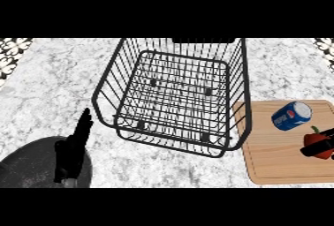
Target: Pick the bell pepper from the cutting board and place it in the tiered basket
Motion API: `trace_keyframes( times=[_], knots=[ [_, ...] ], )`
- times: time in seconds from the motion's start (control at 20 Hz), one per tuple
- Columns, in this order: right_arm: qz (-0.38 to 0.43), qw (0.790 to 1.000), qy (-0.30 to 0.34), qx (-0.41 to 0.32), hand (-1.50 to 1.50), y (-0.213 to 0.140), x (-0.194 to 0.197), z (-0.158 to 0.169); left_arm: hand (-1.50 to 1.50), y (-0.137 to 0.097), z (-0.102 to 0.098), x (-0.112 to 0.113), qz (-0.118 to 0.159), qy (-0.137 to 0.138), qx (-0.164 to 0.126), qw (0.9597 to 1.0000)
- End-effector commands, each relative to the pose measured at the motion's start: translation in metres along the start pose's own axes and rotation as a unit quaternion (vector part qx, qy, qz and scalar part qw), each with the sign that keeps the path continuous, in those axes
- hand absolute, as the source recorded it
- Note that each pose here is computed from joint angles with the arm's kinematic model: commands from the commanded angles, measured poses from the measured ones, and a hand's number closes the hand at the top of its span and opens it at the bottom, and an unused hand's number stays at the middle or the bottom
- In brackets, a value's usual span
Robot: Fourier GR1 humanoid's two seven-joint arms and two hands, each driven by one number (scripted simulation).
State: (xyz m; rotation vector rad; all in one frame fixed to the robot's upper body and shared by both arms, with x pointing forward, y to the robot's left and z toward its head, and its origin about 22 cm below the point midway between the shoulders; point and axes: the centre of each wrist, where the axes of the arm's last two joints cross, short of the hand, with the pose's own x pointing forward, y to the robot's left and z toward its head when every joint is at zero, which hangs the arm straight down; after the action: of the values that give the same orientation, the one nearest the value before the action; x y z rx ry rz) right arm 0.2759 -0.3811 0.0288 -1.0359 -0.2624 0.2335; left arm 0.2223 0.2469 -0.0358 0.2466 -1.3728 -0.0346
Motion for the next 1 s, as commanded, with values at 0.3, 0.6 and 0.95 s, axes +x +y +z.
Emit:
trace_keyframes(
  times=[0.3, 0.6, 0.95],
  knots=[
    [0.023, 0.993, -0.09, -0.07, 1.5, 0.017, 0.024, 0.041, 0.0, -0.005, 0.013, -0.02, 0.0, 0.041, 0.004, 0.9991],
    [0.154, 0.863, -0.481, 0.026, 1.5, 0.071, 0.029, 0.145, 0.0, -0.002, 0.007, -0.013, -0.004, 0.035, 0.002, 0.9994],
    [-0.027, 0.828, -0.559, 0.026, 1.5, -0.001, -0.015, 0.219, 0.0, 0.012, 0.015, -0.023, -0.004, 0.049, 0.038, 0.998]
  ],
)
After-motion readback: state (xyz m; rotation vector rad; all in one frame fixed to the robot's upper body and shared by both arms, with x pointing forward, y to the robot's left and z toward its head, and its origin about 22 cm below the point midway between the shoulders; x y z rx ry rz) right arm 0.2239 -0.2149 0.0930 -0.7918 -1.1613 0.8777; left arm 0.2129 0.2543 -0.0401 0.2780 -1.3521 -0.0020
